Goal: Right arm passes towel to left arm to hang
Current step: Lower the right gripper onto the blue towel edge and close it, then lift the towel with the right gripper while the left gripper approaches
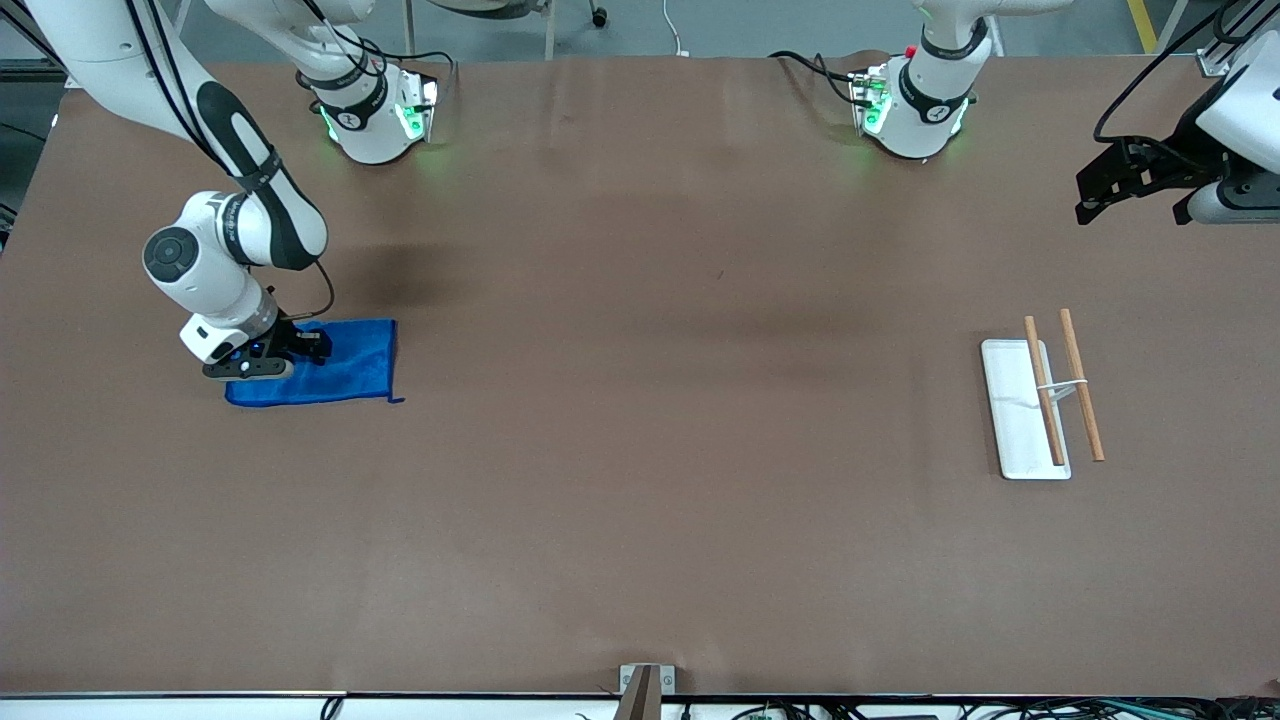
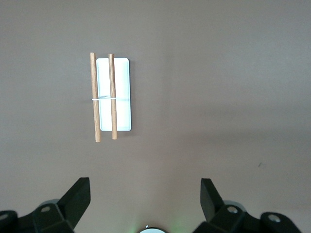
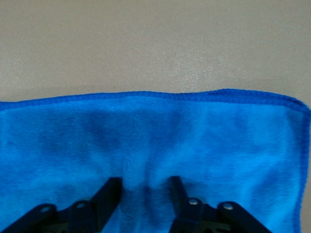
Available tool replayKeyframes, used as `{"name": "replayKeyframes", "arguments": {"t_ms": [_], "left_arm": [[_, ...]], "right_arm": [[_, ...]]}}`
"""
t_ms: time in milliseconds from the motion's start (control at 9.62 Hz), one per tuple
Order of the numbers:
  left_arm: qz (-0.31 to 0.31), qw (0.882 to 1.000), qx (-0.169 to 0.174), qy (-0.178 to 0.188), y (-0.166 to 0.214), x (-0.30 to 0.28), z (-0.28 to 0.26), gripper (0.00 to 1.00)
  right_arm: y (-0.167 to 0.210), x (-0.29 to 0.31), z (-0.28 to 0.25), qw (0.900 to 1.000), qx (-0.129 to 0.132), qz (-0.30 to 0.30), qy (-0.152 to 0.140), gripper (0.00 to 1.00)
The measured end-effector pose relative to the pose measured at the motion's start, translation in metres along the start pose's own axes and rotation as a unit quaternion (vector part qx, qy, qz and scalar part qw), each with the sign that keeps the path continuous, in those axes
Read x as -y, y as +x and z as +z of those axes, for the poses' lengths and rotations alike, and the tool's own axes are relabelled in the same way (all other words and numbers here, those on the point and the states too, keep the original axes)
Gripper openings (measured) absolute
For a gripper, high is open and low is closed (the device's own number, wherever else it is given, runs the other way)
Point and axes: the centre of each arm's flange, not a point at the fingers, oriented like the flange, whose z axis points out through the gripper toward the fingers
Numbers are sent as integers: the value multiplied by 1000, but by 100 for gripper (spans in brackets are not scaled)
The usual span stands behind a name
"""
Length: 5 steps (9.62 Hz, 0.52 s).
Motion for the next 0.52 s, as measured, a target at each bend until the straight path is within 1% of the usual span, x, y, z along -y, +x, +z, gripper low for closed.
{"name": "replayKeyframes", "arguments": {"t_ms": [104,208,312,519], "left_arm": [[0,1000,0,0,0,0,0,100],[0,1000,0,0,0,0,0,100],[0,1000,0,0,0,0,0,100],[0,1000,0,0,0,0,0,100]], "right_arm": [[0,0,-1,1000,2,0,0,28],[0,0,-1,1000,8,0,1,14],[1,0,-2,1000,19,-1,3,13],[11,0,-19,998,61,3,11,13]]}}
